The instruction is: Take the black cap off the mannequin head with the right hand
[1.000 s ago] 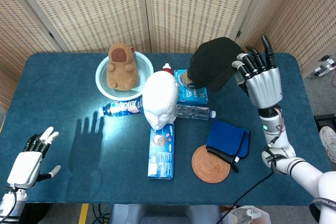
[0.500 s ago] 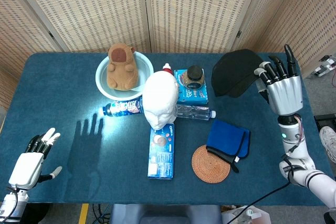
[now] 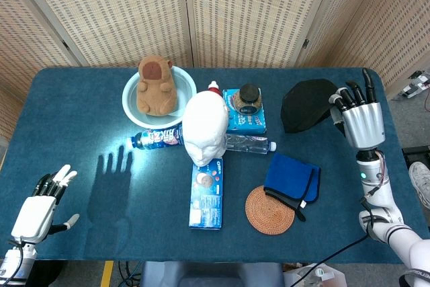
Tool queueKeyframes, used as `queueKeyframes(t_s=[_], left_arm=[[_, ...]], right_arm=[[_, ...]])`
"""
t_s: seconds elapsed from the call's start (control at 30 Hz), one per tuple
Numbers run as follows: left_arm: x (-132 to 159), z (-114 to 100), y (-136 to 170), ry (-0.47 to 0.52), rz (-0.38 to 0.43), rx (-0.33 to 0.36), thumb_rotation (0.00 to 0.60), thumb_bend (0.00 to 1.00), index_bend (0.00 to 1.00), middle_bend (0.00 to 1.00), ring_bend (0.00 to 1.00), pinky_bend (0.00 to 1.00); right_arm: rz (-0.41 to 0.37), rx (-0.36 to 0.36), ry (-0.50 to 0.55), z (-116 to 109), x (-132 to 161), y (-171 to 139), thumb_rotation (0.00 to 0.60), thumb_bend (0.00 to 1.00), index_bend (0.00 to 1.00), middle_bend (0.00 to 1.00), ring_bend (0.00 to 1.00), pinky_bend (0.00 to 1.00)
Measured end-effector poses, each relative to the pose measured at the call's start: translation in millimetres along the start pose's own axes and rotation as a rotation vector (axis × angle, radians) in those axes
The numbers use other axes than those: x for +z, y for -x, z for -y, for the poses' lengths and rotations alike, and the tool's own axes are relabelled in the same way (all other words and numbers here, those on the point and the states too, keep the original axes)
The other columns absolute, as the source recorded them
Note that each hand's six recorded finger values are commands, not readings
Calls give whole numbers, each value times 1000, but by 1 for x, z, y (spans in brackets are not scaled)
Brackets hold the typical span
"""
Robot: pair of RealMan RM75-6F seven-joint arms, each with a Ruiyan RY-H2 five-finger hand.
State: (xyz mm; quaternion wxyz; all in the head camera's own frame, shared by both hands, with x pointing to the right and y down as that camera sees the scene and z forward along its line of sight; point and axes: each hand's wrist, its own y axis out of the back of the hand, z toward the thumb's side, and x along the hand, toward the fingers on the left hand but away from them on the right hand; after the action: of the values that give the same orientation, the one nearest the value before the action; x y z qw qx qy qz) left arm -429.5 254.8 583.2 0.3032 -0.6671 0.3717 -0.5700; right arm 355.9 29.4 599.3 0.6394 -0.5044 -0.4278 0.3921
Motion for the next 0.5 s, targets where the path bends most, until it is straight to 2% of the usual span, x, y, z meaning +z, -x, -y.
queueKeyframes(t_s=[0.37, 0.5], left_arm=[[0, 3, -2, -2, -5, -8, 600, 193, 42, 0, 24, 0], [-2, 3, -2, -1, -8, -10, 600, 192, 42, 0, 24, 0]], right_arm=[[23, 29, 78, 29, 21, -3, 600, 461, 852, 478, 276, 44], [-10, 72, 77, 40, 32, -14, 600, 461, 852, 478, 276, 45]])
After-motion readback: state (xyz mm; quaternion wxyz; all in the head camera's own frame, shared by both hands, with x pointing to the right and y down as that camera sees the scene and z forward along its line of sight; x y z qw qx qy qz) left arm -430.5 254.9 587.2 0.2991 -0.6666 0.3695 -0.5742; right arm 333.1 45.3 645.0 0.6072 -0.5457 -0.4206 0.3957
